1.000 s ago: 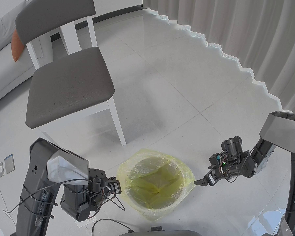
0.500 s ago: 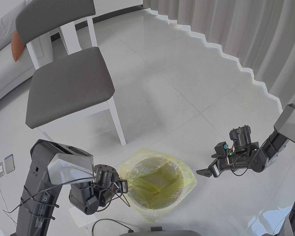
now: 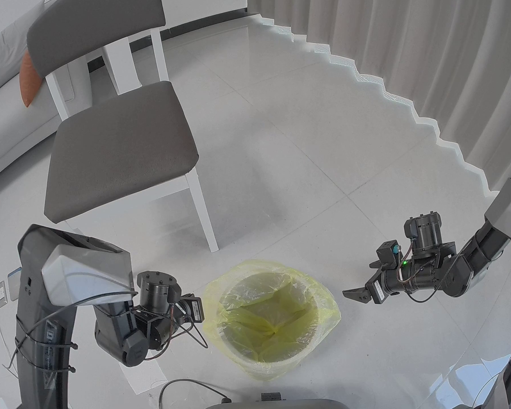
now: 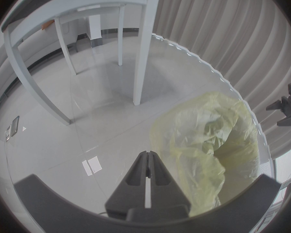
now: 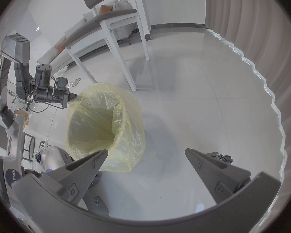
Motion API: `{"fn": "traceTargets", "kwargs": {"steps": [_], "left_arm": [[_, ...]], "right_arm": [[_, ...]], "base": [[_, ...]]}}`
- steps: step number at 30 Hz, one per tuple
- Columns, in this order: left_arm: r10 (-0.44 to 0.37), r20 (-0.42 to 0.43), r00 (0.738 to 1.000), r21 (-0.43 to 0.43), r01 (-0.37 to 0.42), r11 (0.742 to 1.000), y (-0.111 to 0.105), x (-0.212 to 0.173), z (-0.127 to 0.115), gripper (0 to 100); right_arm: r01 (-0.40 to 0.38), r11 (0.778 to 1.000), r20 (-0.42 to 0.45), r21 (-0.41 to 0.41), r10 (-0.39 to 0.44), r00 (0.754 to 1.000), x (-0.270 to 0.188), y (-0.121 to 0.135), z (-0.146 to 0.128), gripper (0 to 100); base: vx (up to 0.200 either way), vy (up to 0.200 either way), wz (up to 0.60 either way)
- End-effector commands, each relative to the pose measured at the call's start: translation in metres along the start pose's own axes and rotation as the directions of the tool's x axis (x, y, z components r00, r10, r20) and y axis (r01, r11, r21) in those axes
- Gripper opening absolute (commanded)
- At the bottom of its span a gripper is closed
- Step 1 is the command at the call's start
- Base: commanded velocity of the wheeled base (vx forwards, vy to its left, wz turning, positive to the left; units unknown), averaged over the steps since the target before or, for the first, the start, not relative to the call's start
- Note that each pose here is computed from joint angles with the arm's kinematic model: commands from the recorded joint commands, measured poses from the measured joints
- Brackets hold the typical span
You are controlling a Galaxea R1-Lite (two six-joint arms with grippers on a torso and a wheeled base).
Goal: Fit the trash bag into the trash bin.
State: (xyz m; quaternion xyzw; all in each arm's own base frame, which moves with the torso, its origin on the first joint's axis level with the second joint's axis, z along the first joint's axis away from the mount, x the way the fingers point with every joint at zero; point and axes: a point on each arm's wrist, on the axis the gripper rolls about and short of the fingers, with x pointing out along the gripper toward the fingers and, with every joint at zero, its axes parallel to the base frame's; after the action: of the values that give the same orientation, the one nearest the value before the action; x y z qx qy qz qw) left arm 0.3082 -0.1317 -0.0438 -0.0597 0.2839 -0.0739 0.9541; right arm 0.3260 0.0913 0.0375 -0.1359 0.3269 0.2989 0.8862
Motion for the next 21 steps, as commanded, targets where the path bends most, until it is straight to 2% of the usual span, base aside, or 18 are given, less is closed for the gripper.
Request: {"fn": "traceTargets", "kwargs": {"steps": [1,4,8,12,21], "left_arm": [[0.001,0.053,0.999,-0.021,0.000,1.000,0.004,-0.016,0.020,0],[-0.002,0.079,0.997,-0.024,0.004,1.000,0.002,-0.018,0.026,0],[-0.052,0.108,0.993,-0.012,0.053,0.999,-0.011,-0.019,0.029,0],[-0.082,0.101,0.991,-0.002,0.082,0.997,-0.021,-0.016,0.027,0],[-0.146,0.083,0.986,-0.002,0.147,0.989,-0.024,-0.009,0.025,0]], "right_arm": [[-0.001,1.000,0.010,-0.005,0.001,1.000,-0.003,0.002,0.003,100],[-0.001,1.000,0.009,-0.006,0.001,1.000,-0.007,0.004,0.002,100],[0.000,1.000,0.008,-0.003,0.000,1.000,-0.013,0.005,0.000,100],[-0.001,1.000,-0.001,-0.002,0.001,1.000,-0.015,0.007,-0.003,100],[0.006,1.000,0.035,-0.003,-0.006,0.999,-0.017,0.006,0.002,100]], "base": [[0.000,0.000,0.00],[0.000,0.000,0.00],[0.000,0.000,0.00],[0.000,0.000,0.00],[0.000,0.000,0.00]]}}
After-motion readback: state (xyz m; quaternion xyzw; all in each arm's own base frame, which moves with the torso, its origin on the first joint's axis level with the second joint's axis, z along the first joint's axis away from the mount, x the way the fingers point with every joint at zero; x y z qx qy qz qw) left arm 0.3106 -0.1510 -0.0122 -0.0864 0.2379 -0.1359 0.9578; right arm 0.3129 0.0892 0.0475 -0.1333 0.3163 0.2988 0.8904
